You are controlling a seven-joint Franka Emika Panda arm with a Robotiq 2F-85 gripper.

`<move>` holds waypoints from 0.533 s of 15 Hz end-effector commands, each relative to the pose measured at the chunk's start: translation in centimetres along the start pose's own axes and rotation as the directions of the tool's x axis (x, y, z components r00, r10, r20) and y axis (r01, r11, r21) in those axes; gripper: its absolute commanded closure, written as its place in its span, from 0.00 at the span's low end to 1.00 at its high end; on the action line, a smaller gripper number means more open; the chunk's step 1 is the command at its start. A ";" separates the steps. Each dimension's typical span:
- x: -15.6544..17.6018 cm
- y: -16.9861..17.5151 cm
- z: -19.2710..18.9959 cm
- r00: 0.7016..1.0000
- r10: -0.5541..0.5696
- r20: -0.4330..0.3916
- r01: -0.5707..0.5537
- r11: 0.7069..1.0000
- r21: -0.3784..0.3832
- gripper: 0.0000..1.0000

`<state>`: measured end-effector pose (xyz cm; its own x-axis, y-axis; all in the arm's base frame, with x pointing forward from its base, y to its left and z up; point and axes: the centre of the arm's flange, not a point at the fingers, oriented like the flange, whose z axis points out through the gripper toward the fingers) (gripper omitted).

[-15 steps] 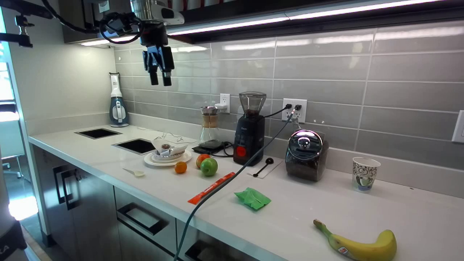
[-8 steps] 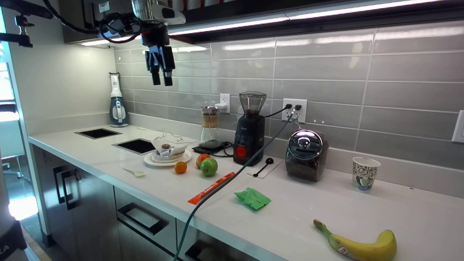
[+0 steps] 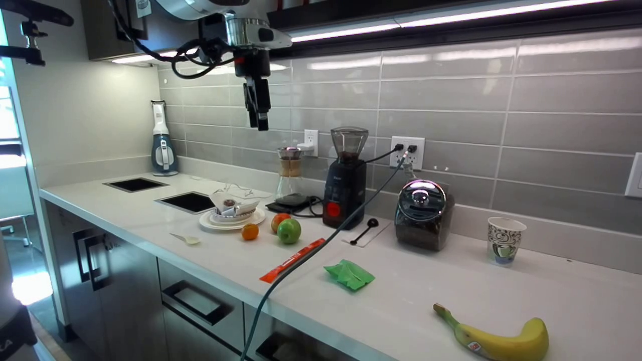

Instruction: Remove the silver lid from the glass container.

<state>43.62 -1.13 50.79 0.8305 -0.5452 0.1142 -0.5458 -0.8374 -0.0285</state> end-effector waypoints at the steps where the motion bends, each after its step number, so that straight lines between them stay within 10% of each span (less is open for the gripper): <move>1: 2.8 -1.3 0.3 1.000 0.017 -0.015 -0.017 1.000 0.002 0.00; 8: 4.4 -2.1 0.9 0.982 -0.038 -0.185 0.049 0.997 0.057 0.00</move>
<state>47.76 -1.73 51.21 0.8248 -0.5234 0.2140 -0.5248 -0.8495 -0.0546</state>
